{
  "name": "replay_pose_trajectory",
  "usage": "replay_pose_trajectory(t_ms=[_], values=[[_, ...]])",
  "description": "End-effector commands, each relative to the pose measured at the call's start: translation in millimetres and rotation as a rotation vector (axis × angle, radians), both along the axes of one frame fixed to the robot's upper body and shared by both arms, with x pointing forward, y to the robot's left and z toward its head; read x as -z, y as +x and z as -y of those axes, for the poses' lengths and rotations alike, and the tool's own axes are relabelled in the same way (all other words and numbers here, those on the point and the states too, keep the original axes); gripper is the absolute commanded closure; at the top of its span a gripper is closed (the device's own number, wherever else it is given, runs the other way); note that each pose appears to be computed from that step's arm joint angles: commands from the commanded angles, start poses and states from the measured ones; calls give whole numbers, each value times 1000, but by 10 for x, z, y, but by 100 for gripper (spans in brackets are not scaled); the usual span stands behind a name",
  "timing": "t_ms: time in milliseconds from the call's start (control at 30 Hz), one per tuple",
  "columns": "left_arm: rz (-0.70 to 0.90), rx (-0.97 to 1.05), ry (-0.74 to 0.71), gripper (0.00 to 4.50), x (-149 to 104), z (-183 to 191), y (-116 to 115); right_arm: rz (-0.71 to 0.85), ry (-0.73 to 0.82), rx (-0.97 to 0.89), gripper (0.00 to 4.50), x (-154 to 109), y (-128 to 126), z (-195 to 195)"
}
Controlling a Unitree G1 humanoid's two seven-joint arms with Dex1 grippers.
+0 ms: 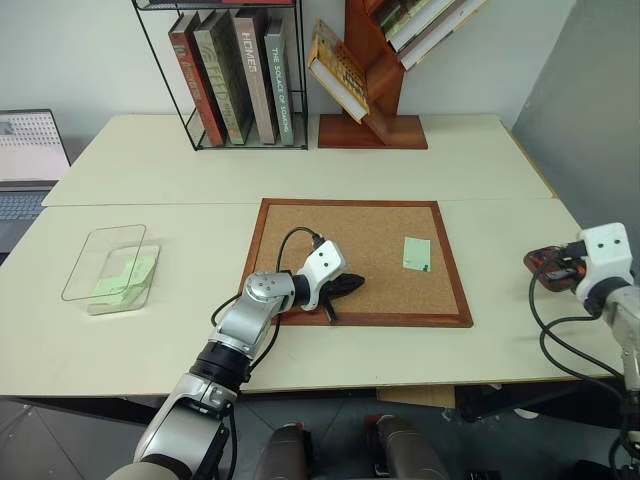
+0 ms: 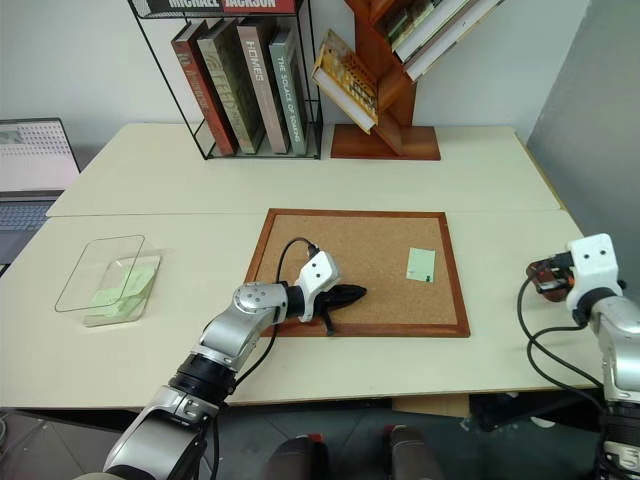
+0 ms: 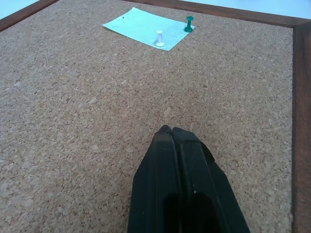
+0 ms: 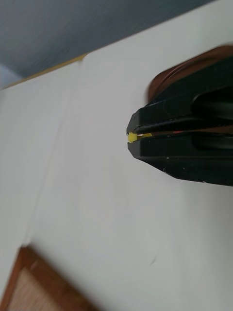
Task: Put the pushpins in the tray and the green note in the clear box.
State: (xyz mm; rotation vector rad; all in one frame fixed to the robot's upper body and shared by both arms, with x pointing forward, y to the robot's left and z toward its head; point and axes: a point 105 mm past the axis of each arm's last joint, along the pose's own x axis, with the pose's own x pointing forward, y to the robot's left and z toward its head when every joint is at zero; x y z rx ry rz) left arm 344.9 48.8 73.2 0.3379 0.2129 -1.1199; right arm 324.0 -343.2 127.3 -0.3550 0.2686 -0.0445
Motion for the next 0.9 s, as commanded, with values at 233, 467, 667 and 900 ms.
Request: replay_pose_trajectory(t_ms=[233,467,667,900], values=[[-51,26,46,450,195,46,-69,-78,-3,92,398,196,-52,198],[-47,24,50,450,200,30,-77,-80,-2,100,265,233,14,211],[-46,19,52,450,201,16,-72,-19,-19,103,147,43,37,233],[-43,16,53,450,199,-1,-60,70,137,-285,69,-275,9,-486]])
